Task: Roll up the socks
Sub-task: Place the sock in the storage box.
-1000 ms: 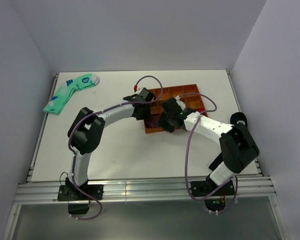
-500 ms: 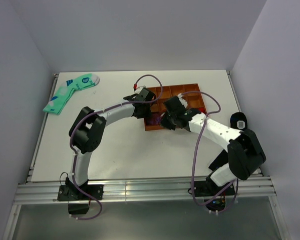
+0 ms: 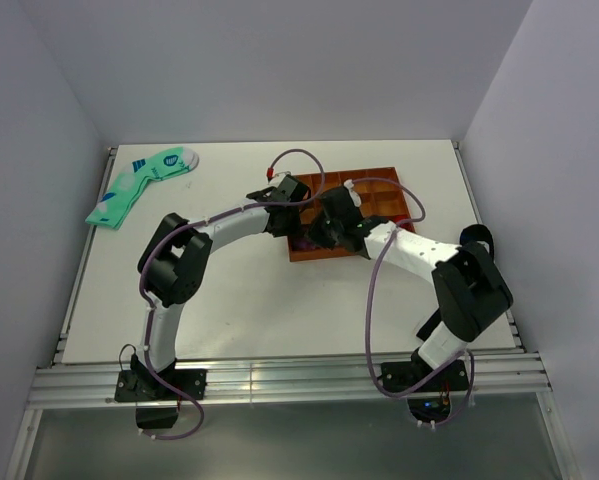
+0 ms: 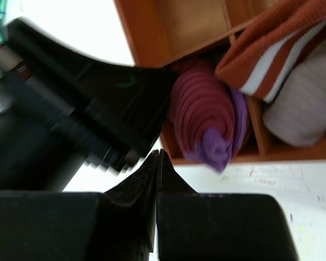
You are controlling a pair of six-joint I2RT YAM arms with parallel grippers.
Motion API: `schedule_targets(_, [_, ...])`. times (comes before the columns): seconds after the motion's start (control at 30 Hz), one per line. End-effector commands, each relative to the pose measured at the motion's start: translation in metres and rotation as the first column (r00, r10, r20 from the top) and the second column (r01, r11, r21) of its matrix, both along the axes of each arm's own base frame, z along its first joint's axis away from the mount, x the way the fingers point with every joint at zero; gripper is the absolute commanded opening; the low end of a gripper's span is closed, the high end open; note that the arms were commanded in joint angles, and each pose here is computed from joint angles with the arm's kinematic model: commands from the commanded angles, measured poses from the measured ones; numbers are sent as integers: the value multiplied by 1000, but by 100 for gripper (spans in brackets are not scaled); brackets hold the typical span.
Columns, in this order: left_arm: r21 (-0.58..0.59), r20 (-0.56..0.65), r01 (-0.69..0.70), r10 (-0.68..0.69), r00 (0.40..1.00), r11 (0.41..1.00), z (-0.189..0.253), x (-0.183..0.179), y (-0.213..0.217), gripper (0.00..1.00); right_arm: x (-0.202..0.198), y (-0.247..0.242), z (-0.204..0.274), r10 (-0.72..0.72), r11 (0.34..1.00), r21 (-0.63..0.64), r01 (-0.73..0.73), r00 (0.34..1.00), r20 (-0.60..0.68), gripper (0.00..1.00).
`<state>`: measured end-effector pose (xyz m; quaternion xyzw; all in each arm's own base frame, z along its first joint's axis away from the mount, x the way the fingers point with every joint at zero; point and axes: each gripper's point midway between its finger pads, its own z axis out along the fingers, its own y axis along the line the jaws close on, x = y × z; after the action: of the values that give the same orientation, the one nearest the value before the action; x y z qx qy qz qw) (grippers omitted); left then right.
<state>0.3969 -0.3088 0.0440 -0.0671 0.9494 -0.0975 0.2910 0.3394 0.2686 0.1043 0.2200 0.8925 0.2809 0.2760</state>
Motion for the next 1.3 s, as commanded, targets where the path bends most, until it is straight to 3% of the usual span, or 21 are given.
schedule_targets(0.0, [82,-60,-16,21,998,997,-20,-6,20,37,22,10,6,-17,999,37,16,999,35,0])
schedule_targets(0.67, [97,-62,-17,23,998,995,-21,-5,25,36,14,-54,-66,-166,971,-183,155,985,-52,0])
schedule_targets(0.97, [95,-67,-25,31,997,995,-21,-2,31,36,0,-93,-89,-311,912,-308,270,946,-92,0])
schedule_targets(1.27, [76,-70,-26,31,997,997,-20,-1,27,36,-16,-112,-130,-376,865,-416,280,912,-167,0])
